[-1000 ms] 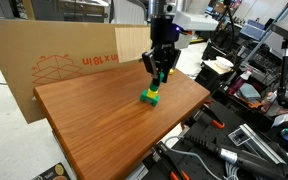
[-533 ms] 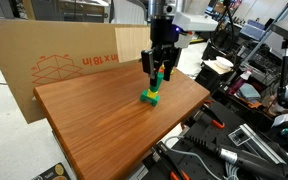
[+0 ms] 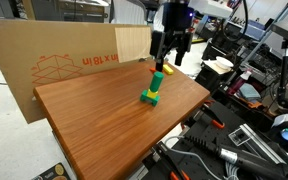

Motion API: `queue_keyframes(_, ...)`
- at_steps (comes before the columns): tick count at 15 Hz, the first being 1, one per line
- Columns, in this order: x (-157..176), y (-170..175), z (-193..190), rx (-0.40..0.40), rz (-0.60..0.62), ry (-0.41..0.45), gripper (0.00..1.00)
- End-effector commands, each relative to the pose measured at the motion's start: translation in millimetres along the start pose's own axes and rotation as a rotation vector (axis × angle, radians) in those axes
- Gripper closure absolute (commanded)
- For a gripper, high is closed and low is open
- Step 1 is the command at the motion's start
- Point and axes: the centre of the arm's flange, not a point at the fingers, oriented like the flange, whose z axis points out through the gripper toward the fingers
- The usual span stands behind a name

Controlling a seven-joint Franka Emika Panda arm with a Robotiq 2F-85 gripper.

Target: Take the green block and place it on top of the yellow block to the left

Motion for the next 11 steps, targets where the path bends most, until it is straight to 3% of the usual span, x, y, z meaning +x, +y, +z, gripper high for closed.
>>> queue_keyframes(1,-28,49,-19,-0.028,0.048,0.039,0.00)
queue_keyframes(6,-30,101,-6,-0.029,0.079,0.024,0.00)
queue_keyframes(9,-32,108,8,0.010,-0.040,-0.019,0.00)
queue_keyframes(10,-30,105,0,-0.008,0.020,-0.008,0.00)
queue_keyframes(11,-31,106,4,-0.004,-0.004,-0.015,0.00)
